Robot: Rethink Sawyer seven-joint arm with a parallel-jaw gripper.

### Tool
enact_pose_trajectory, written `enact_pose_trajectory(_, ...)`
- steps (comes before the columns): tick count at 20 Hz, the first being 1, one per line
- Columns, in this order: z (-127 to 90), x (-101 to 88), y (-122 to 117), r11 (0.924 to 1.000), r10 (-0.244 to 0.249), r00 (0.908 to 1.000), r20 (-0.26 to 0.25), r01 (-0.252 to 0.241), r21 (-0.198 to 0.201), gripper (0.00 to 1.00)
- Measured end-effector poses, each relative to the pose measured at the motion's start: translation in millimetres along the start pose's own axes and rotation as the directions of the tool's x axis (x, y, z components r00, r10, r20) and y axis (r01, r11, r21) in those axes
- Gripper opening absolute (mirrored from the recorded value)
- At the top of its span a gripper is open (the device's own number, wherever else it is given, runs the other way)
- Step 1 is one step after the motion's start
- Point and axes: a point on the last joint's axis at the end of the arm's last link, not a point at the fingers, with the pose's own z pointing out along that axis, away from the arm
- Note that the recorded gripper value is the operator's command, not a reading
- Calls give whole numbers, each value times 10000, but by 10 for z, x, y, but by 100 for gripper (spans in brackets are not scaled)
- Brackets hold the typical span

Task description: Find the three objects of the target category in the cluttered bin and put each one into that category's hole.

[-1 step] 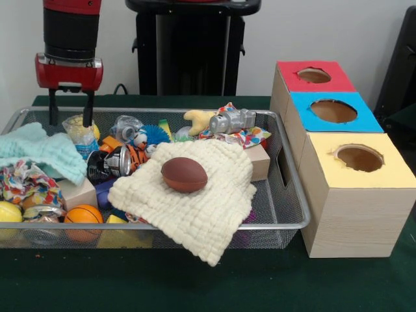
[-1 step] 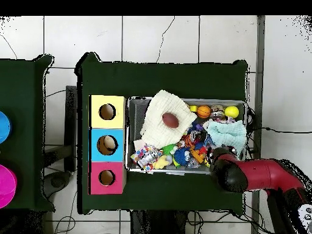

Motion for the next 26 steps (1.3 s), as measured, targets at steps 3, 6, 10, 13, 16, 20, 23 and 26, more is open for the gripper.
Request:
enact_pose_trajectory(3,22,16,15,10000,12,10000,-23,-12,-50,100)
enact_pose_trajectory(6,71,33,62,9998,28,10000,-19,-28,-176,100)
enact_pose_trajectory(10,157,54,146,9993,55,10000,76,-52,-379,100)
enact_pose_trajectory(13,193,70,179,9990,71,9999,124,-66,-443,100)
enact_pose_trajectory(16,228,97,208,9987,90,9999,131,-84,-495,100)
enact_pose_trajectory(20,279,123,251,9981,126,9998,155,-117,-601,100)
enact_pose_trajectory(23,305,127,276,9978,138,9997,209,-124,-652,100)
enact_pose_trajectory(26,315,127,291,9976,134,9997,226,-118,-676,100)
